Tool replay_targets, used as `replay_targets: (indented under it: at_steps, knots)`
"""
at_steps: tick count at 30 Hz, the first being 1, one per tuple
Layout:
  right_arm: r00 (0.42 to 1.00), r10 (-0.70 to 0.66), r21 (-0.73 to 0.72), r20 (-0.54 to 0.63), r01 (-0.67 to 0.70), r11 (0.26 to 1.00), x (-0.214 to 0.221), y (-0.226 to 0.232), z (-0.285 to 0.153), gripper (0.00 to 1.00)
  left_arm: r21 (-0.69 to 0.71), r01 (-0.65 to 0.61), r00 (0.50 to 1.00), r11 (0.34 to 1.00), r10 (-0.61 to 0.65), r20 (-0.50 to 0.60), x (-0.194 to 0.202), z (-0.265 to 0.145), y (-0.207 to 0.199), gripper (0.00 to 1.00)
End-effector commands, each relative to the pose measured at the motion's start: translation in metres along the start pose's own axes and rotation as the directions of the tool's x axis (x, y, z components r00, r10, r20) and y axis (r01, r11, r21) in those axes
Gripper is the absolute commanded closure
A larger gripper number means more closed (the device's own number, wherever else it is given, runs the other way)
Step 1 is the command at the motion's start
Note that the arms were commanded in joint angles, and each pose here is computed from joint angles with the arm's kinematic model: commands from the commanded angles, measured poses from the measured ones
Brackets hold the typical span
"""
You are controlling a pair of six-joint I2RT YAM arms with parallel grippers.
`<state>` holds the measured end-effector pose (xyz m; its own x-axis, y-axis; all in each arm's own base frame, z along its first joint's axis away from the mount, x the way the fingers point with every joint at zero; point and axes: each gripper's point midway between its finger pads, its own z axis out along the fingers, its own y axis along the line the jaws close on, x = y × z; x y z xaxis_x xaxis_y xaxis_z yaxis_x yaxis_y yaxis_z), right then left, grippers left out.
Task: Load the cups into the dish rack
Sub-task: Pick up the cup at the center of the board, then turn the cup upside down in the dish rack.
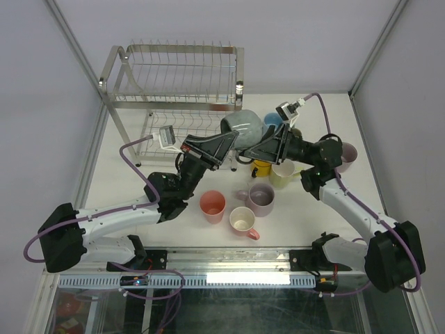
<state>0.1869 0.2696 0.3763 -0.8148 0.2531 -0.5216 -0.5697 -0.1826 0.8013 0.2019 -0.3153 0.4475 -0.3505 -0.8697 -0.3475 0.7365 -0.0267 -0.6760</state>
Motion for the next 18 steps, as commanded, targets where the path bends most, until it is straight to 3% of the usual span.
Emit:
replay_targets:
  at_steps: [1, 5, 10, 12, 18]
  knots:
    - [0.999, -0.041, -0.064, 0.031, 0.043, 0.997, -0.004, 0.020, 0.004, 0.48, 0.200, 0.061, 0.978, 0.978, -0.098, 0.182, -0.048, 0.009, -0.063, 1.00]
    - [0.999, -0.032, -0.063, 0.031, 0.034, 0.997, -0.001, 0.020, 0.003, 0.67, 0.197, 0.065, 0.977, 0.978, -0.102, 0.187, -0.044, 0.010, -0.057, 1.00]
    - [0.999, -0.038, -0.056, 0.029, 0.039, 0.998, 0.003, 0.018, -0.002, 1.00, 0.190, 0.066, 0.979, 0.979, -0.100, 0.175, -0.039, 0.006, -0.053, 1.00]
    - [0.998, -0.052, -0.054, 0.034, 0.054, 0.997, 0.001, 0.019, -0.004, 1.00, 0.186, 0.065, 0.981, 0.980, -0.097, 0.167, -0.038, 0.002, -0.051, 1.00]
    - [0.991, -0.129, -0.022, 0.046, 0.130, 0.991, -0.007, 0.014, -0.012, 1.00, 0.152, 0.030, 0.990, 0.988, -0.050, 0.129, -0.029, -0.021, -0.036, 0.56]
